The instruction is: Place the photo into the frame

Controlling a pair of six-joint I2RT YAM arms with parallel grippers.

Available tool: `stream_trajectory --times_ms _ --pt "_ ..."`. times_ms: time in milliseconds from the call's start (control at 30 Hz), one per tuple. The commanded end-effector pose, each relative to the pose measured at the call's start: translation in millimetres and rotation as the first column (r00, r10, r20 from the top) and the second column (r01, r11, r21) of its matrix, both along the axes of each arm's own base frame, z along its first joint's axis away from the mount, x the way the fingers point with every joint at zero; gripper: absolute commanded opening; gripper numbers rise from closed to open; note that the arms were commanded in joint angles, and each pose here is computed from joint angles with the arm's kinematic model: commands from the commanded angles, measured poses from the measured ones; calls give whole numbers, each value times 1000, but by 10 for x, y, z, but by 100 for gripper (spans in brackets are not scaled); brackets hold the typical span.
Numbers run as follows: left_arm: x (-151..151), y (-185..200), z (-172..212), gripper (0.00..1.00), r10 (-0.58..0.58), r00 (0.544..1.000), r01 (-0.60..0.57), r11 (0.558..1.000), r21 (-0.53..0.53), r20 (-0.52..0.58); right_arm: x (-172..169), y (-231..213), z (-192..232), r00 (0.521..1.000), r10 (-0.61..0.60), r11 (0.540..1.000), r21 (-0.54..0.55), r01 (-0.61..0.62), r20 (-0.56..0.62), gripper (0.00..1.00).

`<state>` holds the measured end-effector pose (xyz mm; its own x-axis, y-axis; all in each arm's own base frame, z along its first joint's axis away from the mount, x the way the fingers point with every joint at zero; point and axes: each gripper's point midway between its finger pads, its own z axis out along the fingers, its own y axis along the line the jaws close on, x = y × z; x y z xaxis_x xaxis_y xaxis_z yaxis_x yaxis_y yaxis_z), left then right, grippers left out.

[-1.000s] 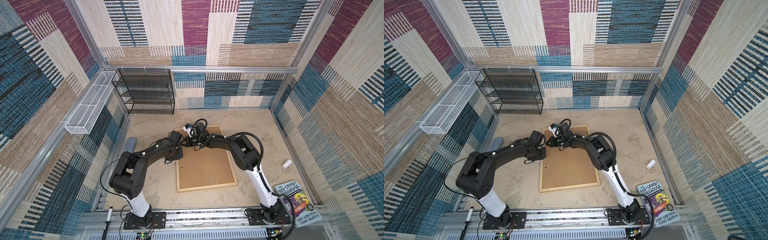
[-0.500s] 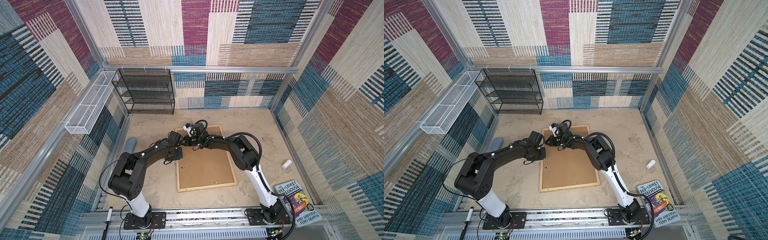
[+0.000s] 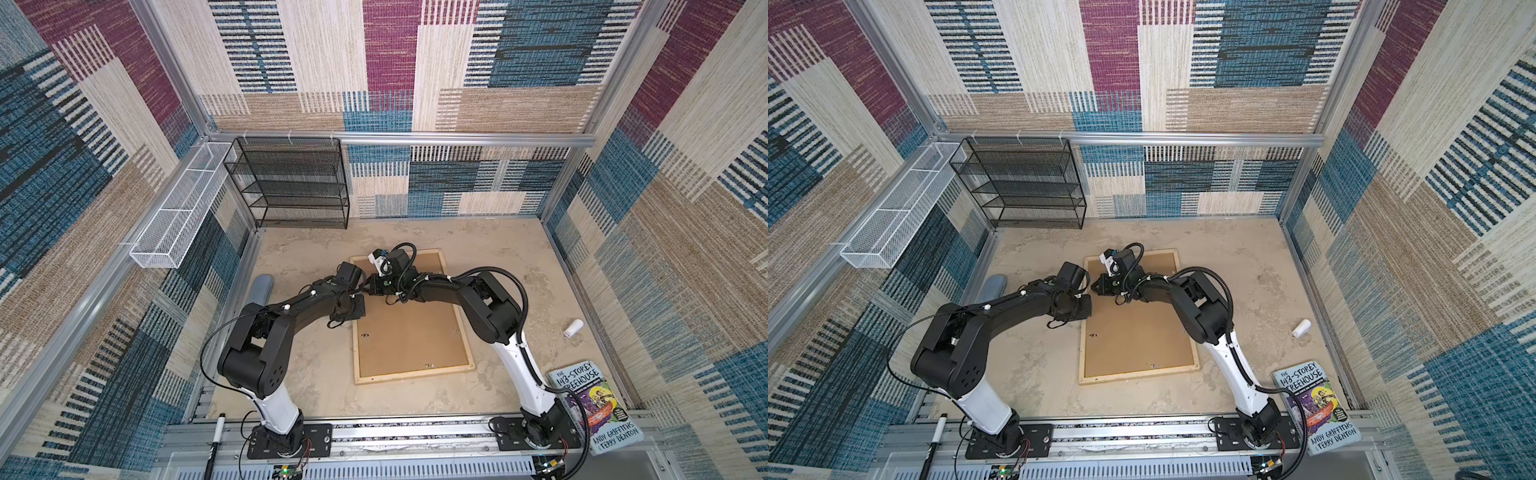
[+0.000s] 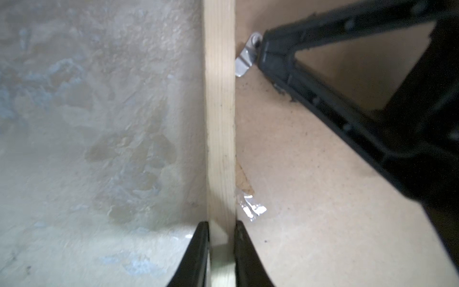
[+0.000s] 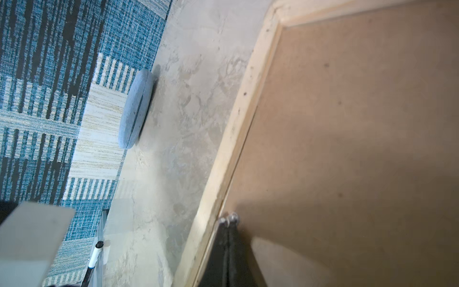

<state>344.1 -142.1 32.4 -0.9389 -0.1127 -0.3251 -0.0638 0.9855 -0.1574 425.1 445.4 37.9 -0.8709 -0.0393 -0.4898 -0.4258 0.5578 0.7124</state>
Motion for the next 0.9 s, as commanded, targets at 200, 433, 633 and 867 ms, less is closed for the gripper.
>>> stream_trajectory --times_ms 200,433,633,867 --pt "71 80 23 36 13 1000 -14 1000 18 15 -157 -131 -248 999 13 995 -101 -18 -47 2" --pt "270 149 107 36 30 998 -32 999 24 61 -173 -108 -284 999 13 990 -140 -18 -30 2" --pt "385 160 97 27 22 998 -23 999 21 64 -142 -52 -277 1000 9 988 -151 -12 -20 2" --pt "347 150 12 25 17 999 -18 1000 15 45 -98 -71 -302 1000 -14 986 -168 11 -16 1"
